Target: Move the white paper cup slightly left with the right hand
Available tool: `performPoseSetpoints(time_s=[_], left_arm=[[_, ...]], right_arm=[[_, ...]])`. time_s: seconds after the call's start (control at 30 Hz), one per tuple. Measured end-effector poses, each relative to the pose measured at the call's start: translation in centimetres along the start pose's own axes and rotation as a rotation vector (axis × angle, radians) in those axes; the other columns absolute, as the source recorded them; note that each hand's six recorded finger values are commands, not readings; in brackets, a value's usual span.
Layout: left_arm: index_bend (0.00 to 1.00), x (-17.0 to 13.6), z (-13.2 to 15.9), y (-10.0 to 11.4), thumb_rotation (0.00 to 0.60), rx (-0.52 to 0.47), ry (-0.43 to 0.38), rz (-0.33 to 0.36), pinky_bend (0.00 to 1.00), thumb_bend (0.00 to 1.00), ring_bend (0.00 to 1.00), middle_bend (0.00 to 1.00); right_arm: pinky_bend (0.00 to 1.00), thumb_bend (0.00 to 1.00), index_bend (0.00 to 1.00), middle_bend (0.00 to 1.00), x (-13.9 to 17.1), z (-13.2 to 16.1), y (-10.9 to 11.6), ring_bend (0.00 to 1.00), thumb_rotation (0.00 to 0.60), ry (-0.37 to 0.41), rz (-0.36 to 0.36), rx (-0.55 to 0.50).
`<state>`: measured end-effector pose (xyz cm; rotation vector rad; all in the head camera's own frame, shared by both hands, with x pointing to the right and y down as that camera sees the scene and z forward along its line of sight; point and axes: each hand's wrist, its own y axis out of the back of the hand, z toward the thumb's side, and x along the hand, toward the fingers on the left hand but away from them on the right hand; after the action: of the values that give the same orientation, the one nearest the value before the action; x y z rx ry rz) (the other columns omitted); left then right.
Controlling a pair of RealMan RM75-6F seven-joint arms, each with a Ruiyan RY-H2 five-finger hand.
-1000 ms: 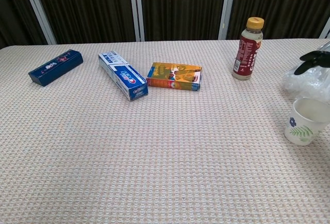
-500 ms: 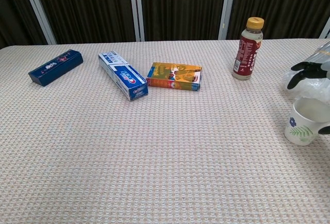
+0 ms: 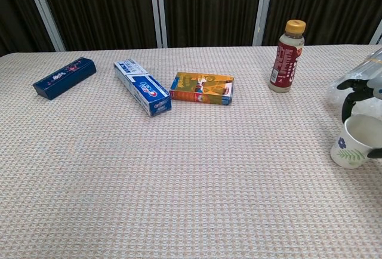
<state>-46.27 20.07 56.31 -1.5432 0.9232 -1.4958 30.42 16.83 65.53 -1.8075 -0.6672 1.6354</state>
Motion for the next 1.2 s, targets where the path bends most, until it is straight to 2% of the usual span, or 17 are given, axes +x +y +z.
performPoseSetpoints(time_s=[0.2, 0.37, 0.57, 0.77, 0.93, 1.2], left_arm=[[0.00, 0.0, 0.0, 0.0, 0.600, 0.000, 0.000, 0.000, 0.00, 0.00, 0.00, 0.00], [0.00, 0.0, 0.0, 0.0, 0.600, 0.002, 0.000, 0.000, 0.00, 0.00, 0.00, 0.00], [0.00, 0.0, 0.0, 0.0, 0.600, 0.001, 0.002, 0.000, 0.00, 0.00, 0.00, 0.00], [0.00, 0.1, 0.0, 0.0, 0.600, 0.000, 0.000, -0.001, 0.00, 0.00, 0.00, 0.00], [0.00, 0.1, 0.0, 0.0, 0.600, -0.003, -0.002, -0.003, 0.00, 0.00, 0.00, 0.00], [0.00, 0.1, 0.0, 0.0, 0.600, -0.002, -0.004, -0.004, 0.00, 0.00, 0.00, 0.00]], right_arm=[[0.00, 0.18, 0.44, 0.08, -0.2, 0.0, 0.0, 0.00, 0.600, -0.005, -0.008, -0.009], [0.00, 0.18, 0.45, 0.09, -0.2, 1.2, 0.8, 0.00, 0.600, 0.028, -0.041, -0.053], [0.00, 0.18, 0.45, 0.09, -0.8, 3.6, 1.9, 0.00, 0.600, 0.085, -0.087, -0.157], [0.00, 0.18, 0.45, 0.09, -1.9, 5.8, 1.7, 0.00, 0.600, 0.105, -0.080, -0.275], [0.00, 0.18, 0.45, 0.09, -2.9, 6.0, 0.7, 0.00, 0.600, 0.077, -0.047, -0.348], [0.00, 0.18, 0.45, 0.09, -3.9, 4.6, -0.7, 0.00, 0.600, -0.006, 0.001, -0.344]])
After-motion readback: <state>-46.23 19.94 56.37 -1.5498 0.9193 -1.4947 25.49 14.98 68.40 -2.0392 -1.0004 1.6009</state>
